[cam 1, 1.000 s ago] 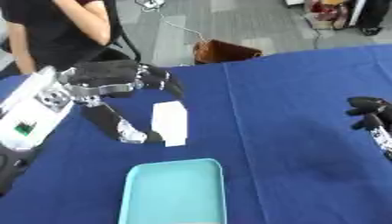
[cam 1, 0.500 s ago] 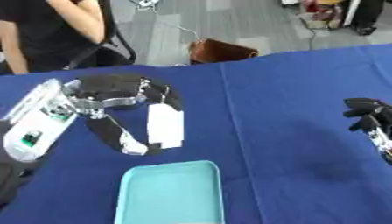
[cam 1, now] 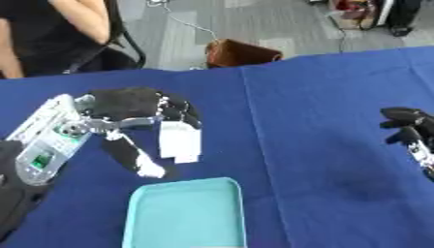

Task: Pick up objects on the table and place them in the box.

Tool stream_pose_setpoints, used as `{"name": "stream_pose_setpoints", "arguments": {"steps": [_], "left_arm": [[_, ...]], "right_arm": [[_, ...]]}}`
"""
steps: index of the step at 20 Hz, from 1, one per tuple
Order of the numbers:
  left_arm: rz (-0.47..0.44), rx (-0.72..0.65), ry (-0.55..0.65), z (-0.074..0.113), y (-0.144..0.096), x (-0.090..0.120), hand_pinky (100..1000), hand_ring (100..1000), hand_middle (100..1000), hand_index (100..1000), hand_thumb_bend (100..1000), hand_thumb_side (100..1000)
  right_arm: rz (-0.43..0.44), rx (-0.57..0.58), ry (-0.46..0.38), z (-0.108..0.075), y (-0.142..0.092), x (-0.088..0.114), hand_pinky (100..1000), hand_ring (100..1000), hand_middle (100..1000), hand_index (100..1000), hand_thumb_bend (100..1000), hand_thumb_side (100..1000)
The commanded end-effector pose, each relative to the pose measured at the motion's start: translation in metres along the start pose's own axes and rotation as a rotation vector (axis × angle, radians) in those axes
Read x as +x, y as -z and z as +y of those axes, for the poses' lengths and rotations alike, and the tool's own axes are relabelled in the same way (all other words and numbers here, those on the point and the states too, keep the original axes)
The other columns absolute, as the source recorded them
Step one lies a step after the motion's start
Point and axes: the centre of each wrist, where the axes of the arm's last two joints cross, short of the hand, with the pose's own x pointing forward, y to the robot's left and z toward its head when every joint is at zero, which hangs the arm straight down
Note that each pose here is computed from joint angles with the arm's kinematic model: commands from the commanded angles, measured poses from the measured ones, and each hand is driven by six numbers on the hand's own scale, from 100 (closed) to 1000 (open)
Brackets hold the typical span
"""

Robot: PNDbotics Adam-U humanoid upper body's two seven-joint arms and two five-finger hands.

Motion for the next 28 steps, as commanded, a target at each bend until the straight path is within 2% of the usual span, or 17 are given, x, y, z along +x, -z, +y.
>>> {"name": "stream_pose_setpoints", "arguments": {"steps": [1, 7, 8, 10, 14, 18, 19, 20, 21, 23, 24, 25, 27, 28], "left_arm": [[0.028, 0.007, 0.027, 0.007, -0.006, -0.005, 763, 824, 846, 885, 498, 633], [0.054, 0.028, 0.030, 0.006, -0.009, -0.011, 770, 832, 851, 885, 501, 633], [0.057, 0.030, 0.030, 0.006, -0.009, -0.012, 770, 833, 850, 885, 488, 600], [0.067, 0.031, 0.032, 0.005, -0.010, -0.014, 774, 834, 851, 884, 505, 631], [0.084, 0.025, 0.051, 0.004, -0.011, -0.016, 780, 834, 850, 884, 511, 630], [0.093, 0.027, 0.054, 0.000, -0.009, -0.017, 715, 745, 772, 835, 502, 632], [0.096, 0.033, 0.054, 0.000, -0.008, -0.018, 525, 548, 659, 768, 477, 621], [0.100, 0.040, 0.053, -0.001, -0.008, -0.018, 468, 501, 629, 750, 464, 616], [0.106, 0.049, 0.053, -0.002, -0.007, -0.018, 279, 361, 532, 674, 415, 596], [0.121, 0.089, 0.057, -0.002, -0.006, -0.019, 100, 188, 412, 541, 336, 545], [0.128, 0.117, 0.058, -0.002, -0.006, -0.019, 100, 204, 423, 553, 344, 548], [0.133, 0.141, 0.061, -0.003, -0.005, -0.019, 100, 100, 303, 418, 238, 518], [0.138, 0.185, 0.067, -0.005, -0.003, -0.018, 100, 100, 230, 319, 177, 542], [0.140, 0.200, 0.071, -0.006, -0.002, -0.018, 100, 100, 238, 330, 185, 537]], "right_arm": [[-0.034, -0.008, -0.016, -0.008, 0.006, 0.007, 643, 782, 849, 856, 100, 864], [-0.042, -0.006, -0.016, -0.008, 0.008, 0.009, 643, 781, 849, 856, 100, 864], [-0.043, -0.005, -0.015, -0.008, 0.008, 0.009, 643, 781, 849, 856, 100, 861], [-0.046, -0.004, -0.015, -0.008, 0.009, 0.009, 643, 781, 849, 856, 100, 865], [-0.050, -0.004, -0.016, -0.008, 0.010, 0.010, 643, 781, 848, 855, 100, 864], [-0.055, -0.004, -0.015, -0.008, 0.011, 0.011, 643, 781, 848, 855, 100, 865], [-0.057, -0.004, -0.015, -0.008, 0.012, 0.011, 643, 781, 848, 855, 100, 866], [-0.058, -0.003, -0.014, -0.008, 0.012, 0.011, 643, 781, 848, 855, 100, 865], [-0.060, -0.003, -0.014, -0.008, 0.012, 0.012, 643, 781, 848, 855, 100, 866], [-0.061, -0.004, -0.013, -0.008, 0.013, 0.012, 643, 781, 847, 855, 100, 866], [-0.062, -0.004, -0.013, -0.008, 0.013, 0.012, 643, 781, 847, 855, 100, 866], [-0.063, -0.003, -0.013, -0.008, 0.013, 0.012, 643, 781, 847, 855, 100, 866], [-0.066, -0.004, -0.013, -0.008, 0.014, 0.013, 644, 781, 847, 855, 100, 865], [-0.067, -0.004, -0.013, -0.008, 0.014, 0.013, 644, 781, 847, 855, 100, 865]]}}
